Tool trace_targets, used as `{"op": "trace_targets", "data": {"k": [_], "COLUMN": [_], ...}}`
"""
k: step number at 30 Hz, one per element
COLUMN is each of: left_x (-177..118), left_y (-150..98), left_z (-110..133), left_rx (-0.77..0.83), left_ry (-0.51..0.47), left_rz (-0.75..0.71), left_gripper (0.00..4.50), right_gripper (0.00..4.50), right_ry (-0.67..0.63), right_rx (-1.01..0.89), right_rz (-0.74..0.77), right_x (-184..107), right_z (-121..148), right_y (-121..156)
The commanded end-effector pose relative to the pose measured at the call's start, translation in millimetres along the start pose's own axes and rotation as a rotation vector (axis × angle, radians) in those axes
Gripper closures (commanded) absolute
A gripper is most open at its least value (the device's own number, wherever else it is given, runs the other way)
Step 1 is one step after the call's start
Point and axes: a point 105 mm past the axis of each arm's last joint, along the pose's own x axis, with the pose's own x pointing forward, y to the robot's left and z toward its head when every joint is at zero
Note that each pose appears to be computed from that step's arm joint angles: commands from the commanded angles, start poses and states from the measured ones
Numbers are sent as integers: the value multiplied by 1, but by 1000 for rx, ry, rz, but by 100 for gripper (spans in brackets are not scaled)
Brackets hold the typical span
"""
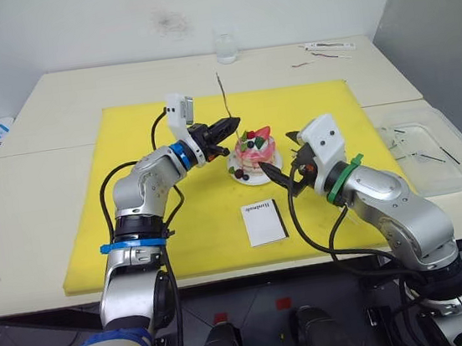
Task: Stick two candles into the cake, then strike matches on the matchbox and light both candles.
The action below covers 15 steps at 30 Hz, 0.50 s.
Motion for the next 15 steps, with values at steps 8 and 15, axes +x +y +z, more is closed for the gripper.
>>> {"op": "trace_targets", "data": {"k": [8, 15], "left_x": [-1, 1], "left_y": [0, -1], "left_z": [16, 13], "left_rx": [57, 53], "left_ry": [-38, -37], "left_rz": [-1, -5], "left_gripper": [450, 450], "right_gripper": [3, 3], "right_ry": [-52, -52], "right_rx": [-19, -17], "right_rz": [-21, -20], "right_x": [-3, -2], "right_z": [15, 15], "right_y": [-4, -4]}}
